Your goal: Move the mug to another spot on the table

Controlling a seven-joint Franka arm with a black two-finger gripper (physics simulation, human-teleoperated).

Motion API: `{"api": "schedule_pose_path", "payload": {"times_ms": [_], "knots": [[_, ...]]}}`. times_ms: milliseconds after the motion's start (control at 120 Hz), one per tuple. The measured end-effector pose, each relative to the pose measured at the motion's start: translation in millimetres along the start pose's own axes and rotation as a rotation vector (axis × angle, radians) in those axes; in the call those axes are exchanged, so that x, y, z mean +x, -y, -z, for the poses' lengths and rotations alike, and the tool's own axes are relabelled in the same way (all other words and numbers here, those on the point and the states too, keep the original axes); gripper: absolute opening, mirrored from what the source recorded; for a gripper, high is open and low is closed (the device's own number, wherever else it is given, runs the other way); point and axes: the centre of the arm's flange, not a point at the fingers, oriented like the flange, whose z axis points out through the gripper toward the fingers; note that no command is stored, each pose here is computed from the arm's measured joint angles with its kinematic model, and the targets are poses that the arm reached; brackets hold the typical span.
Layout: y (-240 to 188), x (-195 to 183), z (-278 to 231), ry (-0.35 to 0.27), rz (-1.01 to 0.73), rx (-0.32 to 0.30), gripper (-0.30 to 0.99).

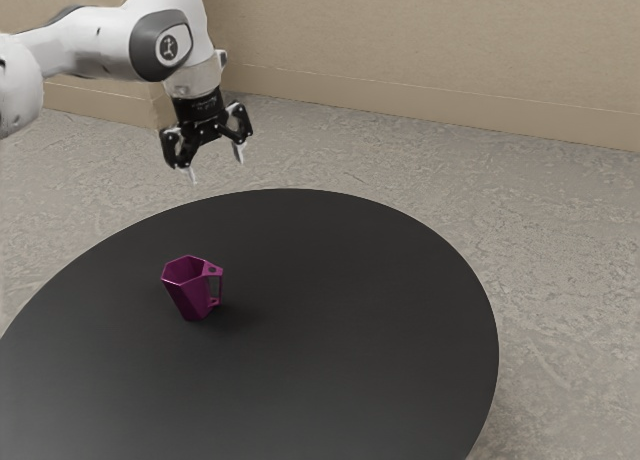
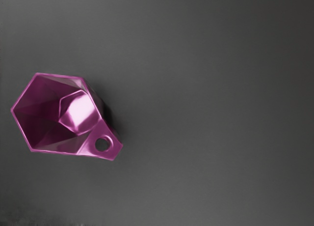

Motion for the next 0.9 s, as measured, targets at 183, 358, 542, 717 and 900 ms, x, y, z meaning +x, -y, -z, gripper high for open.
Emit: {"api": "schedule_pose_path", "payload": {"times_ms": [183,358,542,717,900], "knots": [[-4,-5,-65,0.025,0.334,0.024,0.68],[-2,-2,-113,0.023,0.577,0.045,0.68],[10,-6,-149,0.009,0.762,0.061,0.68],[24,-4,-174,-0.002,0.921,0.059,0.68],[26,1,-180,-0.034,1.021,0.025,0.68]]}}
